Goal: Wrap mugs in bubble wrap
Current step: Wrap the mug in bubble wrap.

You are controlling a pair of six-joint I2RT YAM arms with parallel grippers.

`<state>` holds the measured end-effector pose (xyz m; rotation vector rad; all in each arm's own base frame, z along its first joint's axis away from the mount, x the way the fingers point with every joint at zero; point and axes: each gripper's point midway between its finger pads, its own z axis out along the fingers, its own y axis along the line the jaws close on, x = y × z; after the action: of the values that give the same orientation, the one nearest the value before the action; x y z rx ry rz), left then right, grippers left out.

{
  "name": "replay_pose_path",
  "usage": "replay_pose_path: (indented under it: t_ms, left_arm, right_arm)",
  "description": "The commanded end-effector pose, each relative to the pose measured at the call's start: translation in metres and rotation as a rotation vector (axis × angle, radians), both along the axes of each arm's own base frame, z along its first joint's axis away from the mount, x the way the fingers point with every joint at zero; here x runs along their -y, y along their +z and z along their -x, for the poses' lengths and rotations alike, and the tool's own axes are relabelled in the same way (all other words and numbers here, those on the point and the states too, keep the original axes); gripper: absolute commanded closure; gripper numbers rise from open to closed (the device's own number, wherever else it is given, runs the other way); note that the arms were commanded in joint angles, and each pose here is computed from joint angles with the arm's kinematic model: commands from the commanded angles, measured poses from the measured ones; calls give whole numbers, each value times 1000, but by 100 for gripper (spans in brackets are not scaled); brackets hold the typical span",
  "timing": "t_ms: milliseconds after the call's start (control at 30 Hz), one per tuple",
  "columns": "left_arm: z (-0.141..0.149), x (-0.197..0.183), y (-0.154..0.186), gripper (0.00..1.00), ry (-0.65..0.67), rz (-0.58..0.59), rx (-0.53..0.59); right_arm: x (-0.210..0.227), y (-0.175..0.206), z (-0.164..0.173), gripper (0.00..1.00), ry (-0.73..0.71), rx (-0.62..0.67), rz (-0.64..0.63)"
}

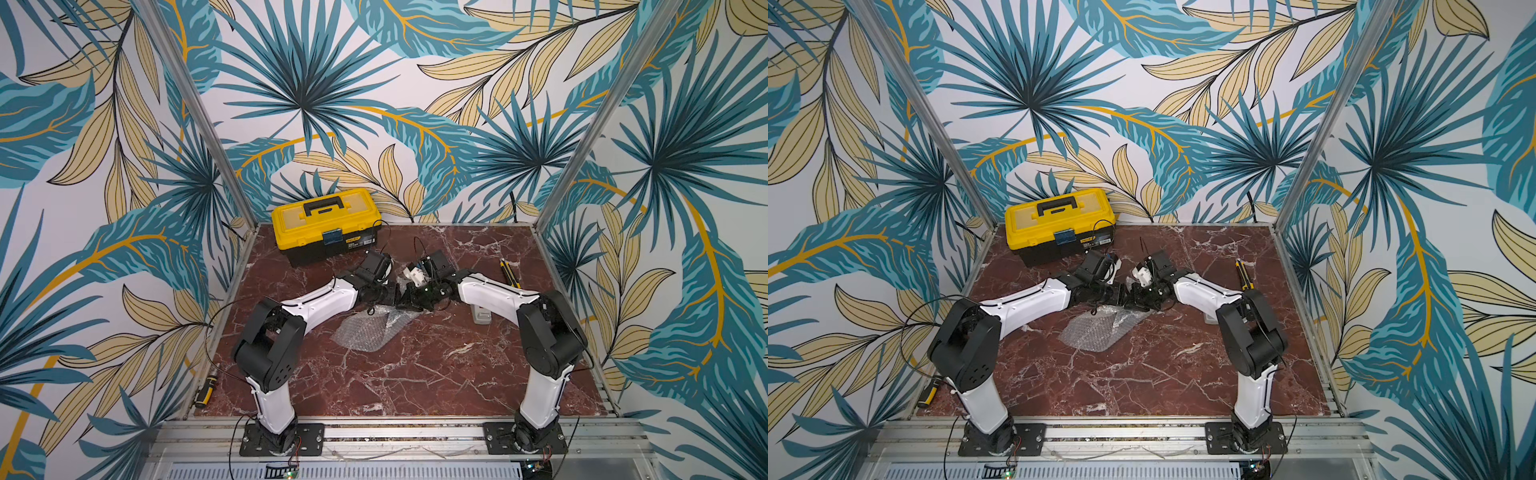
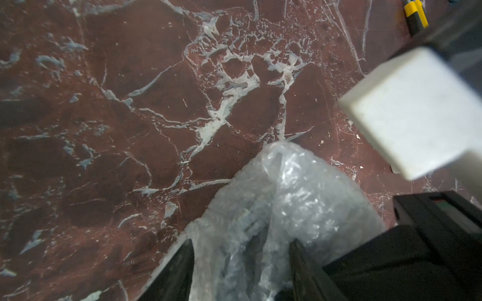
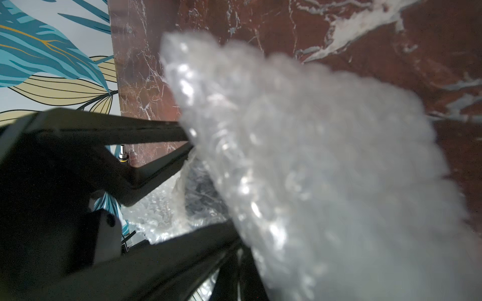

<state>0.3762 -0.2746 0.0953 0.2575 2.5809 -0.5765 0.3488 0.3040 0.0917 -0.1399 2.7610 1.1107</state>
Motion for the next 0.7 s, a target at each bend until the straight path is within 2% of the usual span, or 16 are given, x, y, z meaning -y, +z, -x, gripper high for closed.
replay_pose_path:
  t_ms: [0,67,200,400,533,667]
  left_arm:
    - [-6,6,-4,43,-14,-4,-3]
    - [-4,2,-14,45,-4,-24,-18]
    - [0,-5,-30,49,8,-61,-49]
    - [3,-7,-40,50,9,-77,-68]
    - [2,-7,-41,51,8,-75,-70]
    - [2,-6,-40,51,5,-75,-67]
  right_arm:
    - [-5,-7,9,100,39,-30,18]
    - [-2,-4,11,100,38,-32,29]
    - [8,11,18,78,41,-17,66]
    - [31,48,29,58,62,61,157]
    - [46,69,24,53,74,118,230]
    - [65,72,10,51,79,157,342]
